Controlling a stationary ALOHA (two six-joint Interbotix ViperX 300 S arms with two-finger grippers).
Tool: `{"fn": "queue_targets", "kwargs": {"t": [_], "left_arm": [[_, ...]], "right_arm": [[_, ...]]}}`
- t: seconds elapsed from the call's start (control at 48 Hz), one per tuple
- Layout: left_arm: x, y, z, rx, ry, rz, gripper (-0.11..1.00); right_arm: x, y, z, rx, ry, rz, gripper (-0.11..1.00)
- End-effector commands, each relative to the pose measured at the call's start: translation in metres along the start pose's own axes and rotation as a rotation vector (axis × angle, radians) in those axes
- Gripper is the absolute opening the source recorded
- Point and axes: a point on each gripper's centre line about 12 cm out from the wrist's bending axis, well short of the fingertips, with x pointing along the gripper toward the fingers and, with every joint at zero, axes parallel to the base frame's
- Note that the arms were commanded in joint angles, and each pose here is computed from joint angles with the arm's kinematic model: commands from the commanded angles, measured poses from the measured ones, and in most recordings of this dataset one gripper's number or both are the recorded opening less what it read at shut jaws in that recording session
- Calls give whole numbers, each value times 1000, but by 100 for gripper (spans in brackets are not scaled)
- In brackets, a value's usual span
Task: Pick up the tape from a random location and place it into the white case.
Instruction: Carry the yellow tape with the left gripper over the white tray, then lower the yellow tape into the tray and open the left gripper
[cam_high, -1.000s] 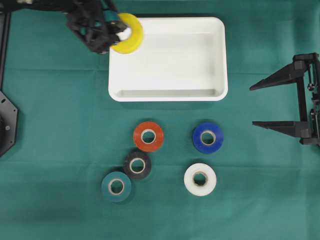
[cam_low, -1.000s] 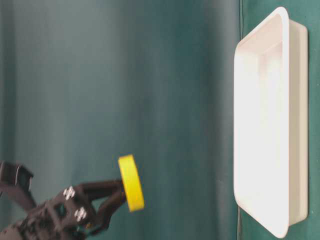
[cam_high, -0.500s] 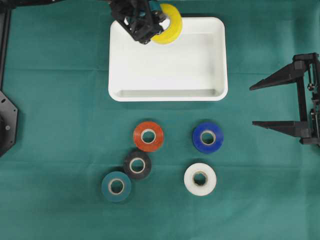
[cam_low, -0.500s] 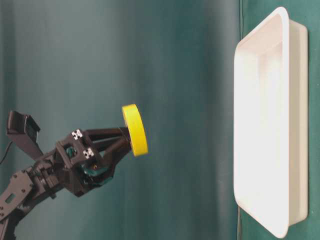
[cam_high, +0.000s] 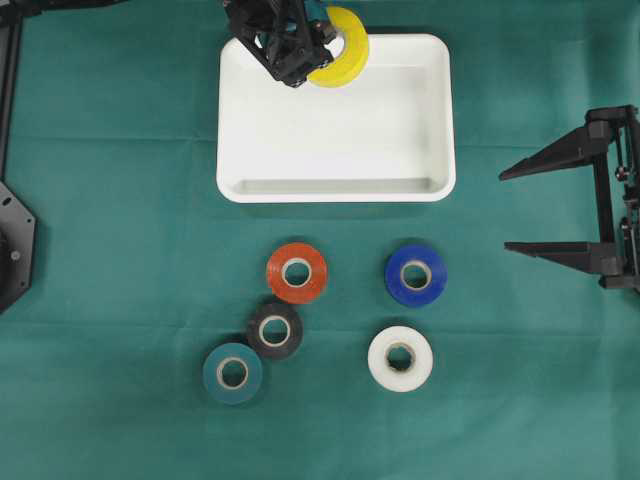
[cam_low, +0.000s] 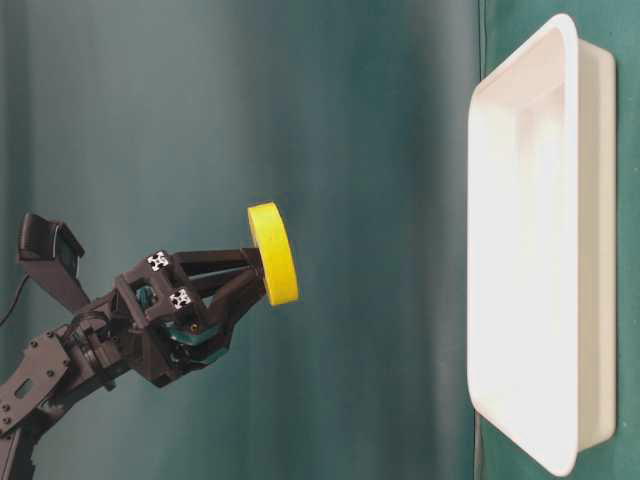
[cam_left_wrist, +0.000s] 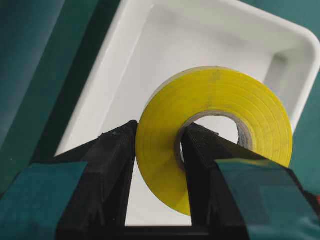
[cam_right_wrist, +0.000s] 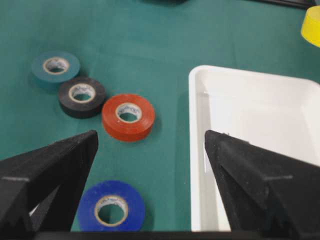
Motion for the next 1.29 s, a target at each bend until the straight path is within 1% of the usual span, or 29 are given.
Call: {"fn": "queue_targets", "kwargs": {"t": [0.0,0.854,1.125,1.271], "left_arm": [[-13,-1,8,-2,-38,-2,23],[-13,-3,7,-2,-37,-7,23],[-5,-3,-2,-1,-14,-6,23],[12,-3,-13,0,11,-7,23]], "right_arm": [[0,0,12,-3,-29,-1,90],[0,0,12,-5,-29,0,90],[0,0,12,-4,-31,-1,90],[0,0,13,-4,-34,-1,90]]}}
